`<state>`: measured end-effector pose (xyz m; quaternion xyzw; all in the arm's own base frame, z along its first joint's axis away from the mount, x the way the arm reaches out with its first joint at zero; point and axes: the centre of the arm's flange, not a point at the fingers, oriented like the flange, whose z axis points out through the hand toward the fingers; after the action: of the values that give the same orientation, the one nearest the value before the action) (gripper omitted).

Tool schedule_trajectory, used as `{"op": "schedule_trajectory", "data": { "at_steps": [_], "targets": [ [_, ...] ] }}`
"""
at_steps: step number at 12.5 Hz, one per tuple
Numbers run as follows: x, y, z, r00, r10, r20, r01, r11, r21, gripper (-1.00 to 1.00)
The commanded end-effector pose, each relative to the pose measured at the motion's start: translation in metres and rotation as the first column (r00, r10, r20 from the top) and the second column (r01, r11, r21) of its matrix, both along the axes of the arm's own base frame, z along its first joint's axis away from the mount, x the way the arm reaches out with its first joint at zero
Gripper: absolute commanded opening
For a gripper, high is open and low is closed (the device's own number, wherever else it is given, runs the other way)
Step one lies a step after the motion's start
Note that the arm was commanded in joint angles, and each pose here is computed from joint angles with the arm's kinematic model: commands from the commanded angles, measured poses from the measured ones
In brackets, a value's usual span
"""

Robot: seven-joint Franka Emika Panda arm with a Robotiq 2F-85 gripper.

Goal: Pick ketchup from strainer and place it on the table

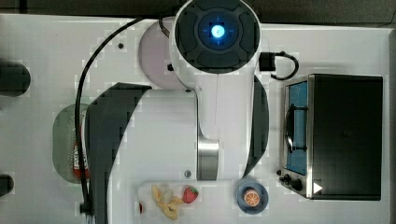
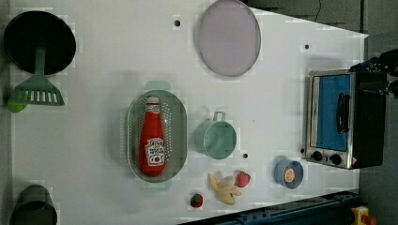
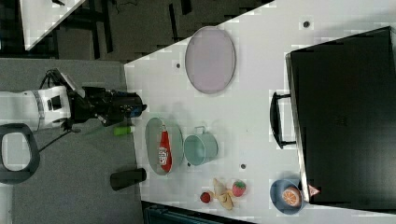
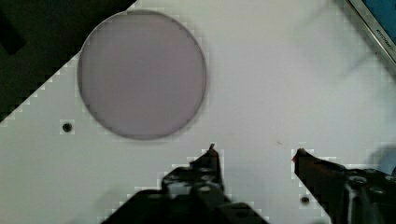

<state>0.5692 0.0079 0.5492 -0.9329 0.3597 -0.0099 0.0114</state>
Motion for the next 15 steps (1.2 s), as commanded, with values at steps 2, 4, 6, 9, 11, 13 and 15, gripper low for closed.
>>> {"op": "schedule_trajectory", "data": {
  "at_steps": [2, 4, 6, 9, 11, 13, 15],
  "targets": [
    [-0.090, -0.018, 0.053, 0.980, -0.194, -0.045, 0.193, 0.981, -0.023, 0.81],
    [-0.086, 0.012, 0.048, 0.989, -0.140, -0.048, 0.139, 0.990, -0.032, 1.00],
    [-0.082, 0.058, 0.039, 0.997, -0.054, -0.048, 0.051, 0.998, -0.046, 1.00],
    [-0.088, 0.144, 0.020, 0.992, 0.108, -0.059, -0.112, 0.991, -0.067, 1.00],
    [-0.101, 0.202, 0.004, 0.972, 0.219, -0.083, -0.225, 0.971, -0.078, 1.00],
    [-0.115, 0.251, -0.011, 0.947, 0.309, -0.091, -0.317, 0.945, -0.081, 1.00],
    [-0.131, 0.294, -0.030, 0.916, 0.388, -0.108, -0.396, 0.916, -0.069, 1.00]
  ]
}}
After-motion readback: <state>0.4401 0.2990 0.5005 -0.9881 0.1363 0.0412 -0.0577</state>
